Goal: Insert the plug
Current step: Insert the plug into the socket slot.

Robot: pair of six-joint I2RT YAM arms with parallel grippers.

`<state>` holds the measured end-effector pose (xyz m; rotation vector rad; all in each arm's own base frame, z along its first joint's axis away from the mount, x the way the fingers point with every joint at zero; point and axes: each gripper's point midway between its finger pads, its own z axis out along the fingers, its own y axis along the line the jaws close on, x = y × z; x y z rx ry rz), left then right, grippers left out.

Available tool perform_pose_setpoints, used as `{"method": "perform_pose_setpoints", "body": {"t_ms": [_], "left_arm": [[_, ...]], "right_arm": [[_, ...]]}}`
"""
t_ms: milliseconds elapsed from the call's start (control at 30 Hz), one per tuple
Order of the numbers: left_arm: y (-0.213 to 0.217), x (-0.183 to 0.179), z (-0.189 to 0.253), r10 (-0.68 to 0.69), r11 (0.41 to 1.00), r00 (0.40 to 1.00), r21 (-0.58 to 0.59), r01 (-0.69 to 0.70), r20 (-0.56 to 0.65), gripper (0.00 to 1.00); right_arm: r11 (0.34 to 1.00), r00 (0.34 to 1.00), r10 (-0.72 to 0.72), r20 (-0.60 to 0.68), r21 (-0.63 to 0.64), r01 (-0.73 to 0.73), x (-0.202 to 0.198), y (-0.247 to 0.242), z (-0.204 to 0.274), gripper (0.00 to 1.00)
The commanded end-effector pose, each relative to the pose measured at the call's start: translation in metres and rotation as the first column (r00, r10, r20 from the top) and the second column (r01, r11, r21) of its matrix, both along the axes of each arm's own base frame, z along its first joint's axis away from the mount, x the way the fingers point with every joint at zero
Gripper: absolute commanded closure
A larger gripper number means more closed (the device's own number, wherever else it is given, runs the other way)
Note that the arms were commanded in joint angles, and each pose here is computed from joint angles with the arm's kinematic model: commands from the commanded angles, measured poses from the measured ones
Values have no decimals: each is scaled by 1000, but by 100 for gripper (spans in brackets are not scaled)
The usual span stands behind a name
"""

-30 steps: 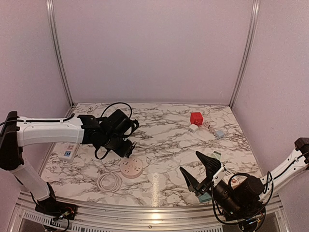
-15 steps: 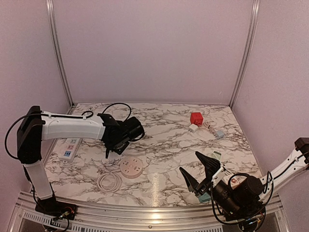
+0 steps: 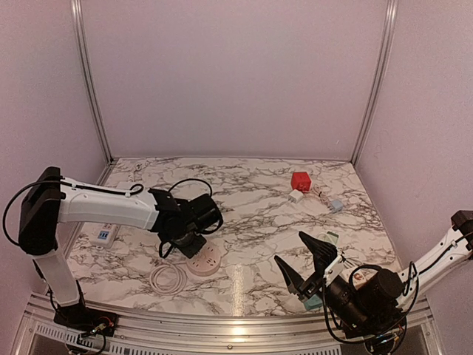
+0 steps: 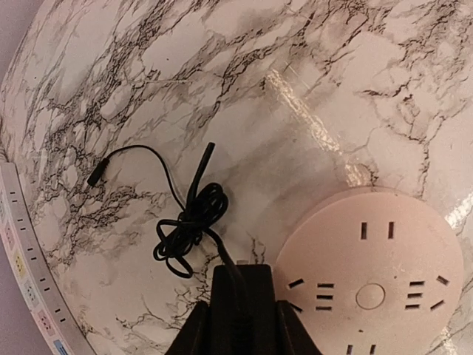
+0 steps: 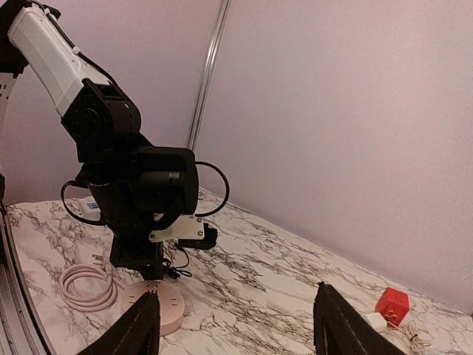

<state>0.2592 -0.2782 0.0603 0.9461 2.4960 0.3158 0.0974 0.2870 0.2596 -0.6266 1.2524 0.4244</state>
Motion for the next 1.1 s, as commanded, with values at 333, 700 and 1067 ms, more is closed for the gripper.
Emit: {"method": "perform_pose_setpoints", "body": {"t_ms": [333,700,1067], "left_arm": [[-26,-17,17,-125,978,990,-176,111,-67,80],[-22,-19,-1,-118,990,986,-95,107,-118,77],[-26,-27,16,-157,977,979,-163,135,-130,77]], "right_arm": [[1000,1000,-8,-6,13,8,1,6,10,35],[1000,1000,-8,-6,12,8,1,6,10,35],[1000,1000,-5,-2,0,5,0,8,9,35]]}}
